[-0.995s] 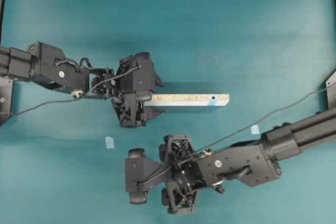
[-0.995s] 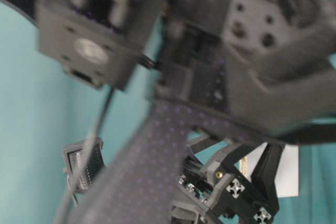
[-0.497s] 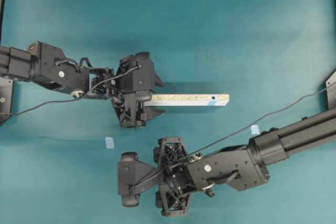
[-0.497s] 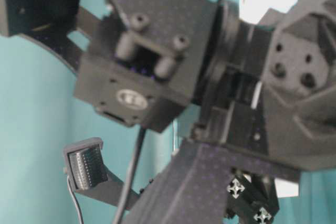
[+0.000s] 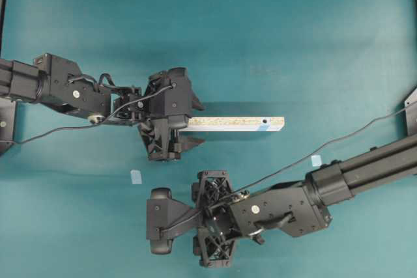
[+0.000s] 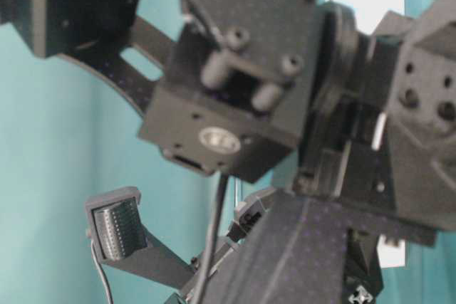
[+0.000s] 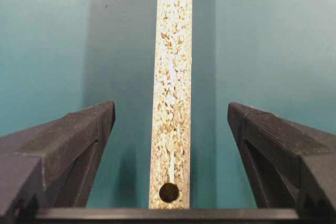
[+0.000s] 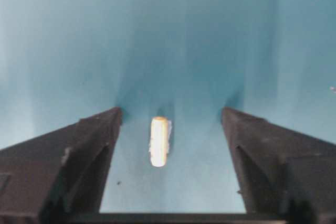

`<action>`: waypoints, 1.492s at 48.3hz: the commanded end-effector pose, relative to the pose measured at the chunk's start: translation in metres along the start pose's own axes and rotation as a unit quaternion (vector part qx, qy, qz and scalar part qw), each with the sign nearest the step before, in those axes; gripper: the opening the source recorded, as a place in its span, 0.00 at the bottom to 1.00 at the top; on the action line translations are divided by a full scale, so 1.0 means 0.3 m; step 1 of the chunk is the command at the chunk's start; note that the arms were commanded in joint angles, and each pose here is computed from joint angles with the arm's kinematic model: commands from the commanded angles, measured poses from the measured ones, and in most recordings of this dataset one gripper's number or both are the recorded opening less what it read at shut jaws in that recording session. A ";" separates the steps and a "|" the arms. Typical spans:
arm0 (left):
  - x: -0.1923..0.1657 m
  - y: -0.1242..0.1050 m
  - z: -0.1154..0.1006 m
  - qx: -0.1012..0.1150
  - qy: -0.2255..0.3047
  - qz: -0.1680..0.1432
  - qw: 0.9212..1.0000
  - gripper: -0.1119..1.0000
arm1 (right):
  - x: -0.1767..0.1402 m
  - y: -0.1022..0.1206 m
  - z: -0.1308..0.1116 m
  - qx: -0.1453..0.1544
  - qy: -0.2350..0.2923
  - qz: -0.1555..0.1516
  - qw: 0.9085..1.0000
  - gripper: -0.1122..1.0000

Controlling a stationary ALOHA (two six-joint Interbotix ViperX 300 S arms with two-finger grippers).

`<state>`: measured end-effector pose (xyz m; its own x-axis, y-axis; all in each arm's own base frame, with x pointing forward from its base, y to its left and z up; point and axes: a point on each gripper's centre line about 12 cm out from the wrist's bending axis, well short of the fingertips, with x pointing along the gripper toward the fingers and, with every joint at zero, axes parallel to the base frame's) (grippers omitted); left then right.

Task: Insert the rod into the hole on the wooden board.
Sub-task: 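Lower the right gripper and close it on the rod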

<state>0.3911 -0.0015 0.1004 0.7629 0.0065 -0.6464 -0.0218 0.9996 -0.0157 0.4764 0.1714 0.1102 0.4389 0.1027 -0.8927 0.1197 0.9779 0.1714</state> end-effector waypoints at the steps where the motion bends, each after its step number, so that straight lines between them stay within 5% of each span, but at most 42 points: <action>1: -0.011 -0.009 0.031 0.002 -0.015 -0.003 1.000 1.00 | -0.042 0.029 0.036 -0.002 -0.021 0.013 1.000 0.81; 10: -0.010 -0.009 0.027 0.002 -0.014 -0.003 1.000 1.00 | -0.042 0.029 0.037 -0.002 -0.022 0.014 1.000 0.59; 47: -0.011 -0.009 0.029 0.000 -0.015 -0.003 1.000 1.00 | -0.043 0.029 0.037 0.000 -0.021 0.013 1.000 0.56; 59: -0.011 -0.009 0.028 0.000 -0.014 -0.003 1.000 1.00 | -0.043 0.035 0.036 -0.002 -0.022 0.014 1.000 0.40; 72: -0.011 -0.009 0.023 -0.001 -0.011 -0.003 1.000 1.00 | -0.043 0.042 0.031 -0.003 -0.021 0.016 1.000 0.39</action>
<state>0.3910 -0.0021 0.1003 0.7620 0.0053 -0.6476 -0.0212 0.9996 -0.0169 0.4766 0.1731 0.1101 0.4414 0.1045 -0.8912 0.1192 0.9776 0.1737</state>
